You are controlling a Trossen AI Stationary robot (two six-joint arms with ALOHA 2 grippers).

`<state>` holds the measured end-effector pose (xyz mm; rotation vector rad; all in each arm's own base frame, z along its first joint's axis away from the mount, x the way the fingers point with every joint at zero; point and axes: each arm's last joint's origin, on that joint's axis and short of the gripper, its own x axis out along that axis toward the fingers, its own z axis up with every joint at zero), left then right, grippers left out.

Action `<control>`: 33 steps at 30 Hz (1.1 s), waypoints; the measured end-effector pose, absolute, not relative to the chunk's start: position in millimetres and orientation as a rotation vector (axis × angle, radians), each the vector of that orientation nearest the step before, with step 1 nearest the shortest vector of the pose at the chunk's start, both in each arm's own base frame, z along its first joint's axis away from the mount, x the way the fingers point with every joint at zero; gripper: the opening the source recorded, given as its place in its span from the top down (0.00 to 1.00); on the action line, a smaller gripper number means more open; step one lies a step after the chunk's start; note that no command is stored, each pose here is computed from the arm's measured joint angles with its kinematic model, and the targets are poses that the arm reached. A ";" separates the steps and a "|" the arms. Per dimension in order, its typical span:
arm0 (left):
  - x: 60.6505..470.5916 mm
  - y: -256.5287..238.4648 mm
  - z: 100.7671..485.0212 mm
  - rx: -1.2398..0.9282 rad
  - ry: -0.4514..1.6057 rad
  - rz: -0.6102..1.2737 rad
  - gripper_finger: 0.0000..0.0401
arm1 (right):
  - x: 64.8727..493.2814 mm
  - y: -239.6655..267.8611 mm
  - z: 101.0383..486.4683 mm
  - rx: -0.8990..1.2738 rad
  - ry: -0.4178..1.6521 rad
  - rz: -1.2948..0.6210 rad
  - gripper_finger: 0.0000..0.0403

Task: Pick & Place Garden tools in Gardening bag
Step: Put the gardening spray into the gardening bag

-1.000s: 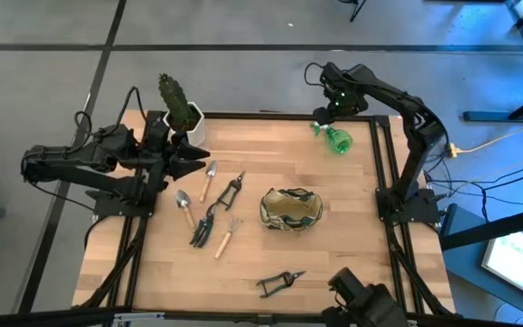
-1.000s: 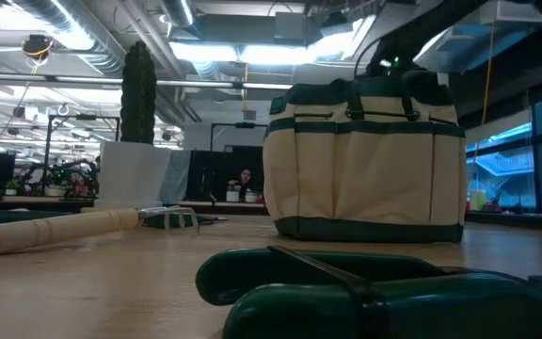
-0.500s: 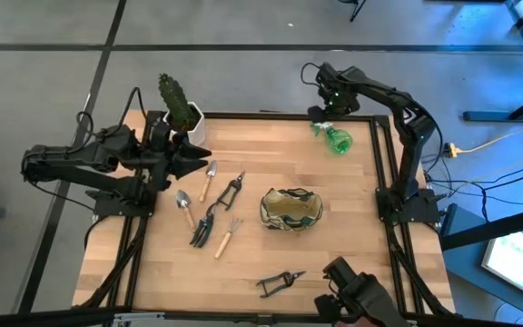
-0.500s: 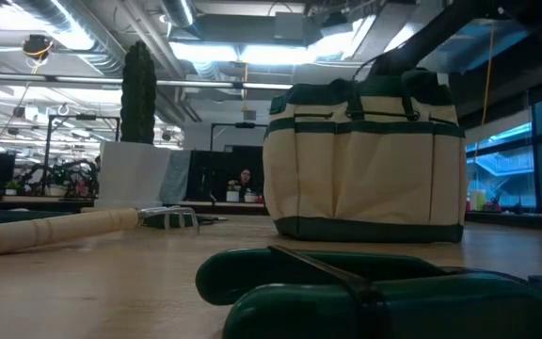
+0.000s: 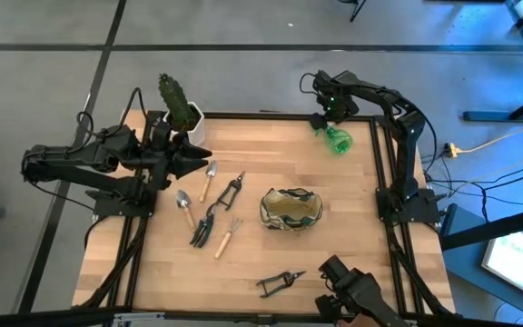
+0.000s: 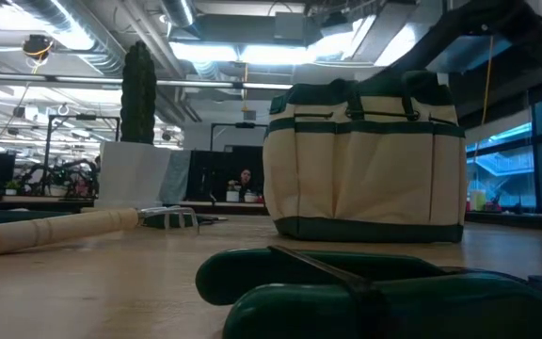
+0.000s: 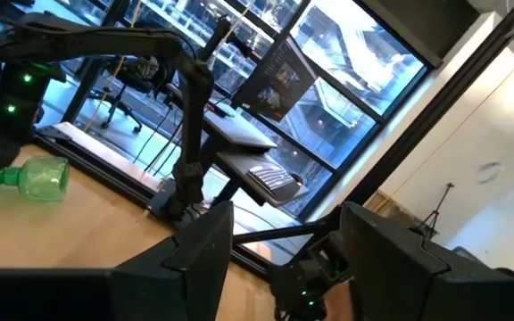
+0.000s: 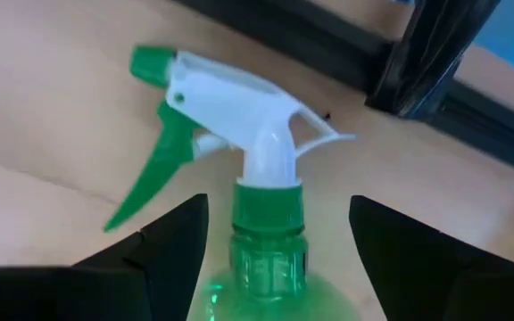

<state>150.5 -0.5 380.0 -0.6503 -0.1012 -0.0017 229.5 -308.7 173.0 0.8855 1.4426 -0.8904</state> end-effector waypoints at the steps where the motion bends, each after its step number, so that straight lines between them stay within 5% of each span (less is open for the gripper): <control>1: 150.5 -0.5 380.0 -0.652 -0.101 -0.002 0.49 | 229.0 -308.1 172.5 0.887 1.454 -0.886 0.32; 33: 150.5 0.0 380.0 -0.652 -0.107 0.016 0.49 | 233.9 -289.1 137.2 0.873 1.440 -0.865 0.37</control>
